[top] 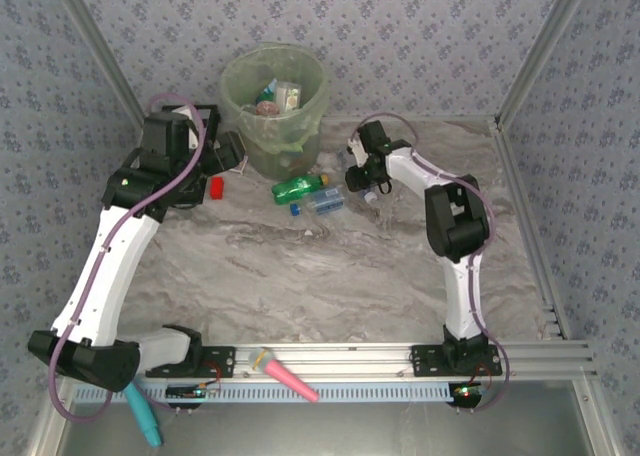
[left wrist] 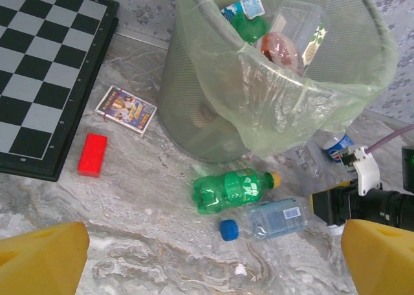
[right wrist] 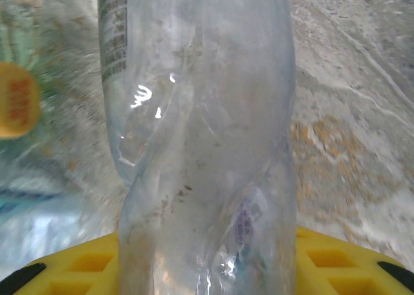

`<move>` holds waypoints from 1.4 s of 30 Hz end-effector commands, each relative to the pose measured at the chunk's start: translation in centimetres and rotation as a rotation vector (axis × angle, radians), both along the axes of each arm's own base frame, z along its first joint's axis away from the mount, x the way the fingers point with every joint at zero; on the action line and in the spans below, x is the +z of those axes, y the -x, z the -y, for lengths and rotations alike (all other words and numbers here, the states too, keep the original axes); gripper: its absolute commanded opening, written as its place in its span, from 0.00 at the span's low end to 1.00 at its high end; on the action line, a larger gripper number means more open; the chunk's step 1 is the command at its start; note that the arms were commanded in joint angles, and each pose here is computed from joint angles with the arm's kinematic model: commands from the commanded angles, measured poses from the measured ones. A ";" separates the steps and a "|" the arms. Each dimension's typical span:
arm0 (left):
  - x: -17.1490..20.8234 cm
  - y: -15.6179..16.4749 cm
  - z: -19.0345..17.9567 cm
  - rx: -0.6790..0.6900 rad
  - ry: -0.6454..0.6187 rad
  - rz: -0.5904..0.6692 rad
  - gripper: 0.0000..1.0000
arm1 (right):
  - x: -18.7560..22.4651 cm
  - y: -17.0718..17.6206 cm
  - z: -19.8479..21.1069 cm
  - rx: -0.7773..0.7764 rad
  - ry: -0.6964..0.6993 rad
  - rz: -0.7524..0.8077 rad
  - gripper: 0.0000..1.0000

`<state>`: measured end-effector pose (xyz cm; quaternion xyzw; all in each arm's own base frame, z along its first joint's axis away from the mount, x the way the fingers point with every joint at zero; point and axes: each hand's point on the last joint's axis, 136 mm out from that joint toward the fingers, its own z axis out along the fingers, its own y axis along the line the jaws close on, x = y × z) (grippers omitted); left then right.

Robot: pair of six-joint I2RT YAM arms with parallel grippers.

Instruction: Put the plastic bottles in the bin

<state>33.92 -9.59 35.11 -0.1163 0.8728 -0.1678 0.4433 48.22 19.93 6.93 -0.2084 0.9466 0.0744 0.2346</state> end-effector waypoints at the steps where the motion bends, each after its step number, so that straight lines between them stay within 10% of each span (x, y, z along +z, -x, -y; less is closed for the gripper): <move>1: 1.4 0.0 0.8 -0.023 0.079 0.043 1.00 | 6.7 0.3 0.2 -0.032 -0.054 0.143 0.47; 15: 5.0 -3.3 9.4 -0.275 0.497 0.047 0.97 | 20.2 10.0 -2.3 0.050 -0.105 0.457 0.51; 42: 3.1 -3.0 18.3 -0.542 0.550 -0.081 0.73 | 26.7 15.4 -9.0 0.222 -0.175 0.595 0.56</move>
